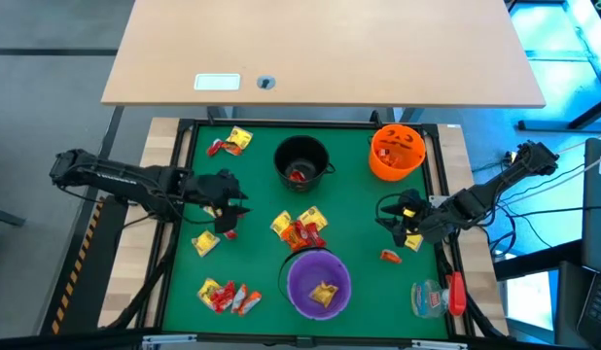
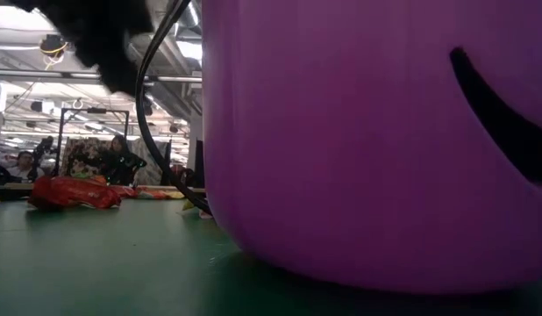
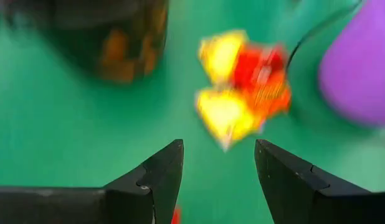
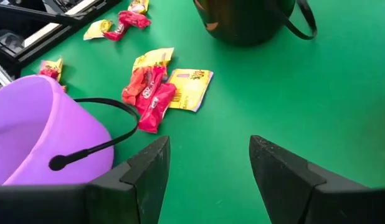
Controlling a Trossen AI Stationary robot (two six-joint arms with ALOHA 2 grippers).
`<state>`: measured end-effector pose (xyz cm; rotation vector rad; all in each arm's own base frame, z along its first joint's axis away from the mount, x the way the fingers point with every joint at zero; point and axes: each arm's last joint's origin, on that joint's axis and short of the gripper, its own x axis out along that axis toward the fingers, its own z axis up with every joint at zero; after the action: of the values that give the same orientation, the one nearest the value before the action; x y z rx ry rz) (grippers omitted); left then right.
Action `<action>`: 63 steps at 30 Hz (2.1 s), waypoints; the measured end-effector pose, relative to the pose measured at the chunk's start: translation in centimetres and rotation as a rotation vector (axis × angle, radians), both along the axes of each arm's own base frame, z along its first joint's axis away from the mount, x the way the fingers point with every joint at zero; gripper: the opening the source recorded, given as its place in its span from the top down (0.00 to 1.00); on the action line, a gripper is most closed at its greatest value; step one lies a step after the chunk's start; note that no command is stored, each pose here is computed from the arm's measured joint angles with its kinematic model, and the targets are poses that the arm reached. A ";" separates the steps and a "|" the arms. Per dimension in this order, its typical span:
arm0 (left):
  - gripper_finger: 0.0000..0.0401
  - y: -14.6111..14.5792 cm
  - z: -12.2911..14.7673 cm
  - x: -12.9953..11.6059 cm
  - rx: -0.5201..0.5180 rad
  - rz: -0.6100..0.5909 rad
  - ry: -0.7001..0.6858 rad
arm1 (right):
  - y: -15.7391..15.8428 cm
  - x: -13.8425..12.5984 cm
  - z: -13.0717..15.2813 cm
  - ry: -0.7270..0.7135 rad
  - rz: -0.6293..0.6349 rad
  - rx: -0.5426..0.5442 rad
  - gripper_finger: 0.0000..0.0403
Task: Sort candy
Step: Put the yellow candy into the purple bucket
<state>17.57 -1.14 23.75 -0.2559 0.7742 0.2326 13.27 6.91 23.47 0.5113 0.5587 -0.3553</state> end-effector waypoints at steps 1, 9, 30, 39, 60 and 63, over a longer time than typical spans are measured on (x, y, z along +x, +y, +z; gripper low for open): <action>0.53 0.0 -0.4 -0.4 -0.033 0.027 0.060 | 0.0 0.0 0.0 0.002 -0.001 -0.006 0.46; 0.53 -1.1 -2.1 -2.4 -0.219 0.159 0.329 | -0.2 -0.2 -0.2 0.029 0.004 -0.040 0.46; 0.52 -5.4 -5.7 -2.8 -0.257 0.190 0.756 | -0.3 -0.3 -0.3 0.042 0.021 -0.102 0.46; 0.34 -5.7 -5.8 -2.7 -0.261 0.195 0.741 | -0.2 -0.2 -0.2 0.043 0.028 -0.107 0.46; 0.61 -5.0 -9.8 -4.2 -0.314 0.290 0.737 | -0.2 -0.2 -0.2 0.032 0.019 -0.106 0.46; 0.76 -5.0 -9.8 -4.1 -0.294 0.262 0.724 | -0.2 -0.2 -0.2 0.029 0.014 -0.107 0.46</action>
<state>13.48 -6.18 13.95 -0.5681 1.4990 0.4719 13.08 6.66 23.30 0.3994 0.5673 -0.3778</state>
